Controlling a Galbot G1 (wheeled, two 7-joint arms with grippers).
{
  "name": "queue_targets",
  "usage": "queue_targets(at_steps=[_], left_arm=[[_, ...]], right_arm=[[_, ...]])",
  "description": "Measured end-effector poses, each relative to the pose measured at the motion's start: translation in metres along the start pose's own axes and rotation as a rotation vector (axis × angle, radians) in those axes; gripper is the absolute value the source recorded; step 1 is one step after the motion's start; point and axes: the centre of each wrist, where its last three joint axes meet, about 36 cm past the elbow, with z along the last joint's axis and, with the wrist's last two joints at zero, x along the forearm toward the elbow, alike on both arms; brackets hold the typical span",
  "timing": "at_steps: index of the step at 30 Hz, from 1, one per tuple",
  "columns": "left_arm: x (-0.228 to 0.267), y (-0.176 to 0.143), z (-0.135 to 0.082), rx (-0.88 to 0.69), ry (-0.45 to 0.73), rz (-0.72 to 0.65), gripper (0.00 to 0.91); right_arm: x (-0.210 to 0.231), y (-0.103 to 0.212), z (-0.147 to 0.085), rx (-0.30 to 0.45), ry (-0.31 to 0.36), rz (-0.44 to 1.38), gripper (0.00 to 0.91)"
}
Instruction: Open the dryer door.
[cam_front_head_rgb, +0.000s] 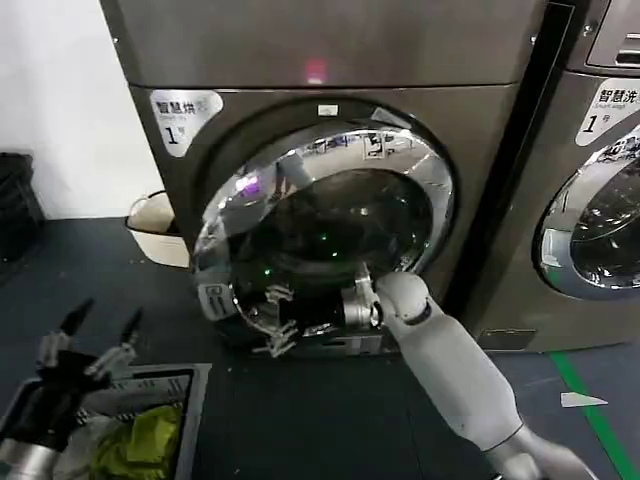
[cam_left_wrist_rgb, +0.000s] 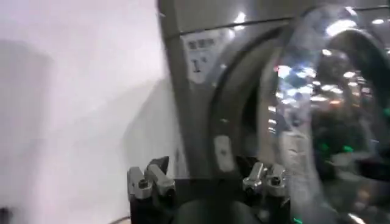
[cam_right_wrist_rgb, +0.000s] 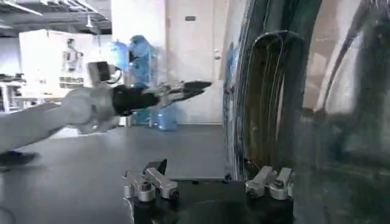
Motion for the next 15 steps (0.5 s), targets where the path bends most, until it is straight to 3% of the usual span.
queue_targets(at_steps=[6,15], left_arm=[[-0.009,0.007,-0.001,0.046,0.044,0.006,0.907],[-0.044,0.029,0.001,0.195,0.052,0.178,0.907]], right_arm=[[0.004,0.002,0.004,0.003,-0.001,-0.060,0.907],[0.021,0.011,0.010,0.048,0.022,-0.089,0.907]])
